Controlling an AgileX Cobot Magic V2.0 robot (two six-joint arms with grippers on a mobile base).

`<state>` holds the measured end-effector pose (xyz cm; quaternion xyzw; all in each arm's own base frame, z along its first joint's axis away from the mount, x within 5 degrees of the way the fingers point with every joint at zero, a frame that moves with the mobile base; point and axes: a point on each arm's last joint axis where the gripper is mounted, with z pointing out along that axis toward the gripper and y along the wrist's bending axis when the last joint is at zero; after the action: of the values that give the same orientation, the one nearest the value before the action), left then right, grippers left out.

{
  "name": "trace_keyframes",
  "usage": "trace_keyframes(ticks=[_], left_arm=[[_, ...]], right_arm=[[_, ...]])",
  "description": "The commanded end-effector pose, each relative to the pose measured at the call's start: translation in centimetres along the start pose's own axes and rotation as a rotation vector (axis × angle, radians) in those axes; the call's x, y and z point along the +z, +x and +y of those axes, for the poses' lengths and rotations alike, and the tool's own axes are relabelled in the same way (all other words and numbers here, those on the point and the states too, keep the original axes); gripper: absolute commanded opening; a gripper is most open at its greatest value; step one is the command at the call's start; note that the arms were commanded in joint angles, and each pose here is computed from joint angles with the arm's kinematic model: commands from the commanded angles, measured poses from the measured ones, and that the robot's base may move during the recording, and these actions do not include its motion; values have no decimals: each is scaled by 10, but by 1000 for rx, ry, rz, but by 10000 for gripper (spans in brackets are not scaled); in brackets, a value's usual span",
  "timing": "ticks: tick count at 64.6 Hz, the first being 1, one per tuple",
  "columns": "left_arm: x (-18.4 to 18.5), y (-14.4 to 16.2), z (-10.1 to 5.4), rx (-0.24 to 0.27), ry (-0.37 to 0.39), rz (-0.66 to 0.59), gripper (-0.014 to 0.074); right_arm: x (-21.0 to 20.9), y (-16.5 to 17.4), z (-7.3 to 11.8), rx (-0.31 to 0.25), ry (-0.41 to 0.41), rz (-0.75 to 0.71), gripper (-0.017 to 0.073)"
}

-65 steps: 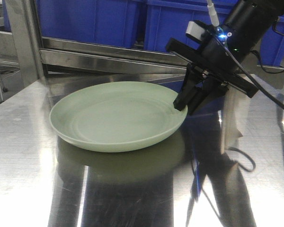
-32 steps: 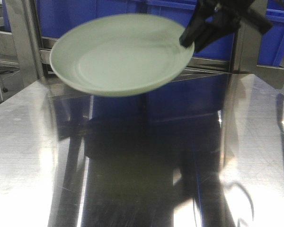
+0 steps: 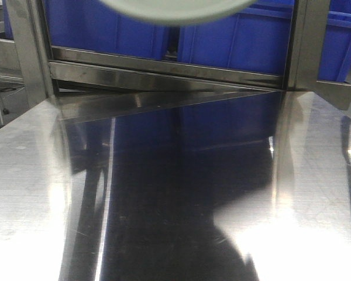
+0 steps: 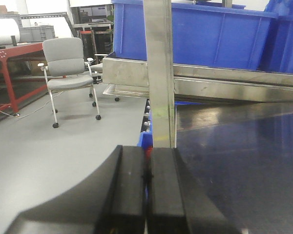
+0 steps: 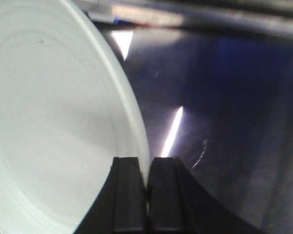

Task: Place green plate on second shelf with right arm
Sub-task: 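Lift the plate with the right gripper and raise it beside the robot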

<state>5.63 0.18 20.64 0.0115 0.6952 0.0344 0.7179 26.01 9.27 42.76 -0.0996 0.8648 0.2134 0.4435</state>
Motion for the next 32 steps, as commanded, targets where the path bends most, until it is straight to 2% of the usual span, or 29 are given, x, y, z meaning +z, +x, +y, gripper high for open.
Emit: trace_keyframes(ticks=[1, 9, 32], left_arm=[[0, 6, -1, -3, 4, -61, 130], [0, 6, -1, -3, 4, -61, 130], [0, 6, -1, -3, 4, -61, 130]], right_arm=[[-47, -18, 9, -58, 24, -231, 57], [-80, -5, 10, -91, 69, -322, 57], [-147, 84, 7, -139, 125, -480, 57]])
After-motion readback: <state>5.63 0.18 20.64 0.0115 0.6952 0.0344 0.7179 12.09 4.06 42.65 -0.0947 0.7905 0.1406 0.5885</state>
